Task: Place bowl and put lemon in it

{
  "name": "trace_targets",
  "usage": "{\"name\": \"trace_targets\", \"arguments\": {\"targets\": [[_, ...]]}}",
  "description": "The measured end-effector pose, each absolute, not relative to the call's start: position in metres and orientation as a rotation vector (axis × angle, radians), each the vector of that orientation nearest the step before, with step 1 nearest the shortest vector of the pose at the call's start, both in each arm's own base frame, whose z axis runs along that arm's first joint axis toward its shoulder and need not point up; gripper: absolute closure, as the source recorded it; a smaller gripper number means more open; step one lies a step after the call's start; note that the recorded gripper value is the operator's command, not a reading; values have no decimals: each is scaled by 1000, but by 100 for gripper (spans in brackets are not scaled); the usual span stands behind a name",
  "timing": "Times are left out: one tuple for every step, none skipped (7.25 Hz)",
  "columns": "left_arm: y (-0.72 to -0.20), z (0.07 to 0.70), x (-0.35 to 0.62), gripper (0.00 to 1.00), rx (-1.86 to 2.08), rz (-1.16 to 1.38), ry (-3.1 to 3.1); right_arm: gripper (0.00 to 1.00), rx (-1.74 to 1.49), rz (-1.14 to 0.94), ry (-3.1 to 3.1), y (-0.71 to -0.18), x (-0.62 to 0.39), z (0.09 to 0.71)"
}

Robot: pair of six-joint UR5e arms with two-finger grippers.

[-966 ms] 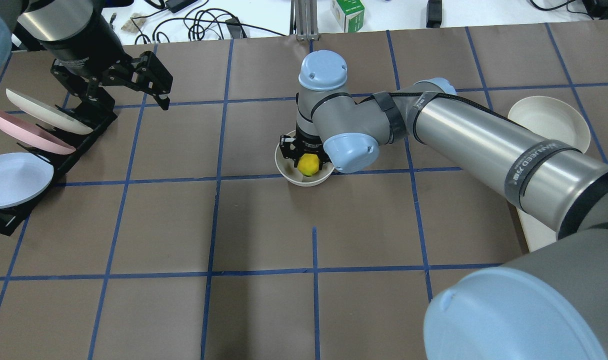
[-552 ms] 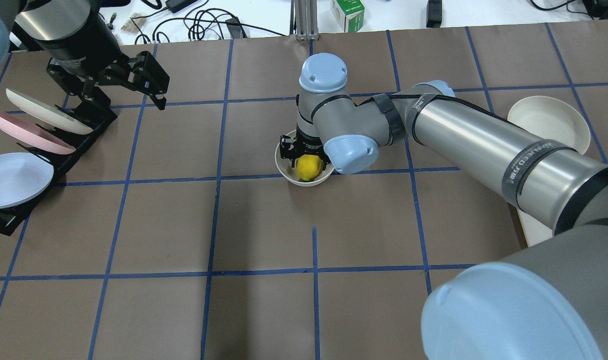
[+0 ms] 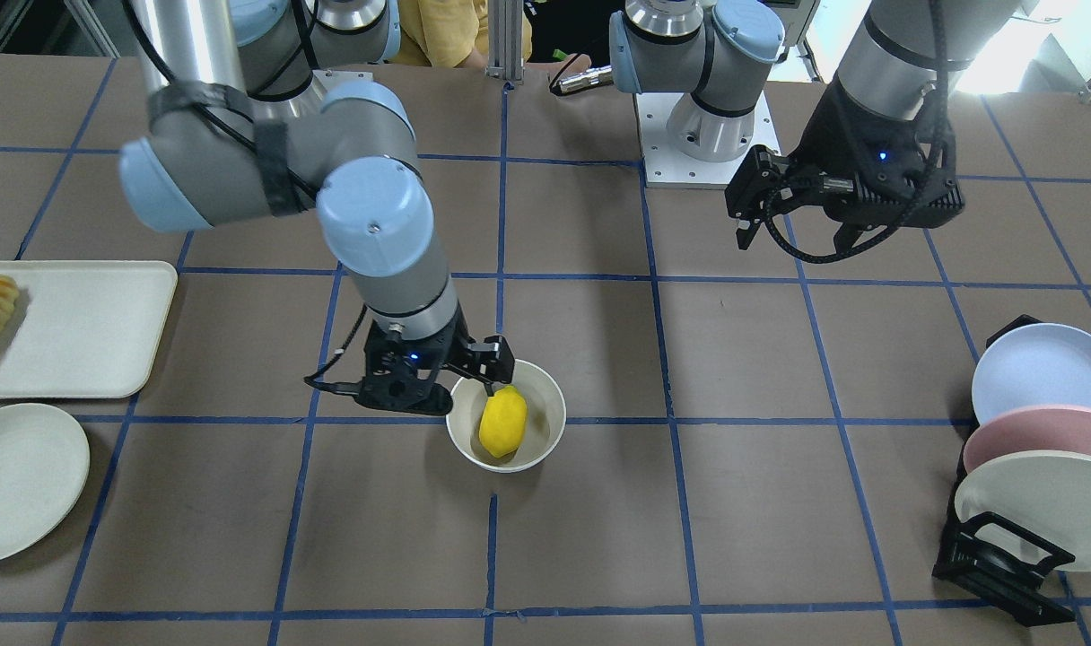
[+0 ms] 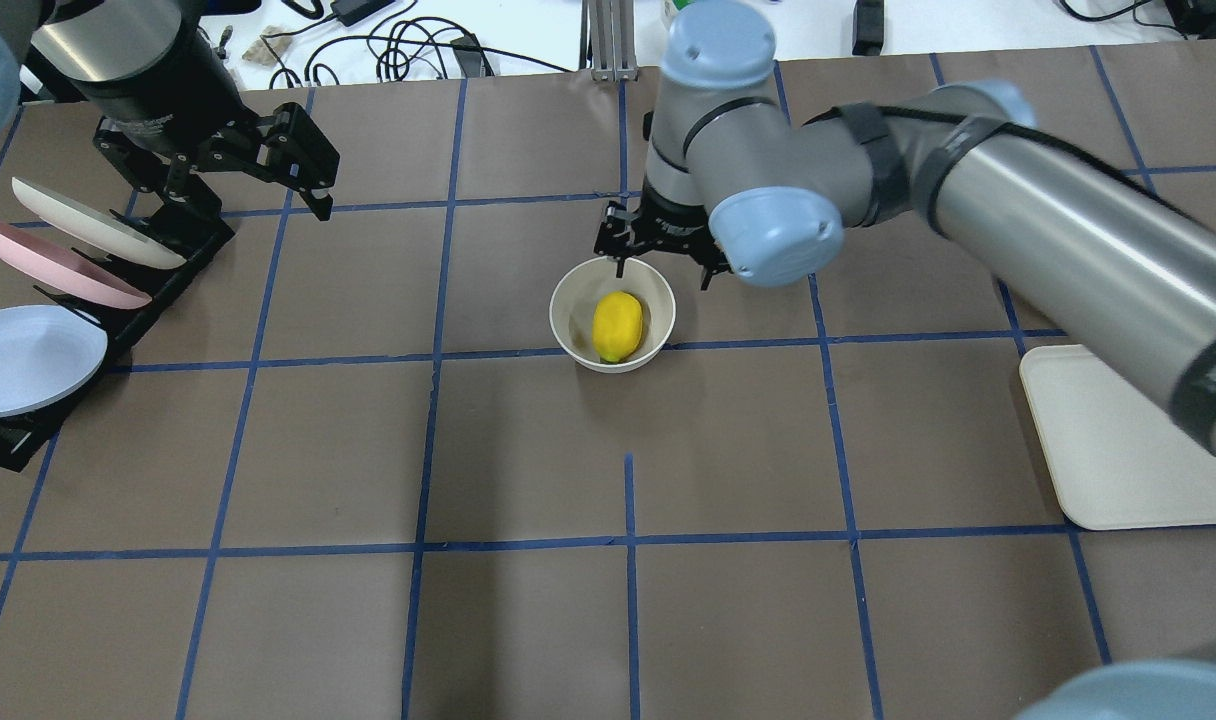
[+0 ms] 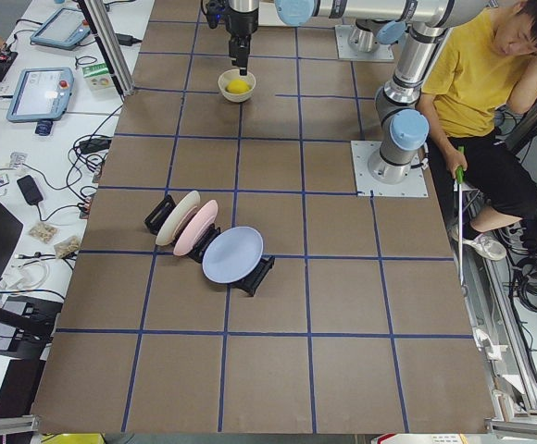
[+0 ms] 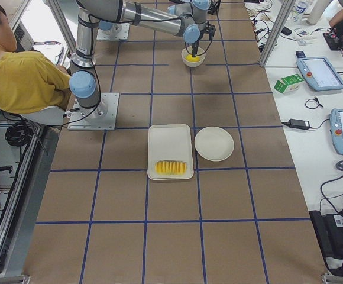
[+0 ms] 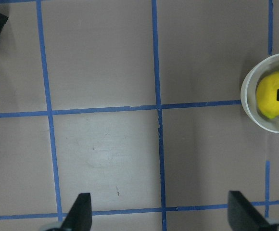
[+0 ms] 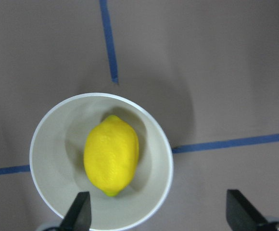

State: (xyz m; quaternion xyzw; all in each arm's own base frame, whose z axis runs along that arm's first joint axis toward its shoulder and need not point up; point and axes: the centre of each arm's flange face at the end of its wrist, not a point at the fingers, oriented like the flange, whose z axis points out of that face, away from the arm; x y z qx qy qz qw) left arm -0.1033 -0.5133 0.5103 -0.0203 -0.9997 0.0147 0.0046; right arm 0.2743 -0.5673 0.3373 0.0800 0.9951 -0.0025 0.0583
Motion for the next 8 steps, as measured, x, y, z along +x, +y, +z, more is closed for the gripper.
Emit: {"name": "trace_targets", "arguments": {"targets": [[-513, 510, -103, 0, -63, 46, -3131, 0, 273, 0, 3023, -565, 226, 376], [-513, 510, -103, 0, -62, 46, -3131, 0, 317, 31, 3042, -561, 179, 400], [-513, 510, -103, 0, -62, 46, -3132, 0, 358, 84, 3059, -554, 139, 415], [-513, 510, -103, 0, -62, 44, -3132, 0, 366, 123, 3067, -543, 112, 429], [-513, 509, -103, 0, -62, 41, -3132, 0, 340, 124, 3077, -534, 98, 442], [-513, 508, -103, 0, -62, 39, -3132, 0, 322, 102, 3101, -524, 92, 454], [-513, 508, -103, 0, -62, 38, -3132, 0, 303, 77, 3141, -517, 92, 463], [-512, 508, -103, 0, -62, 40, -3132, 0, 267, 55, 3175, -511, 101, 468]]}}
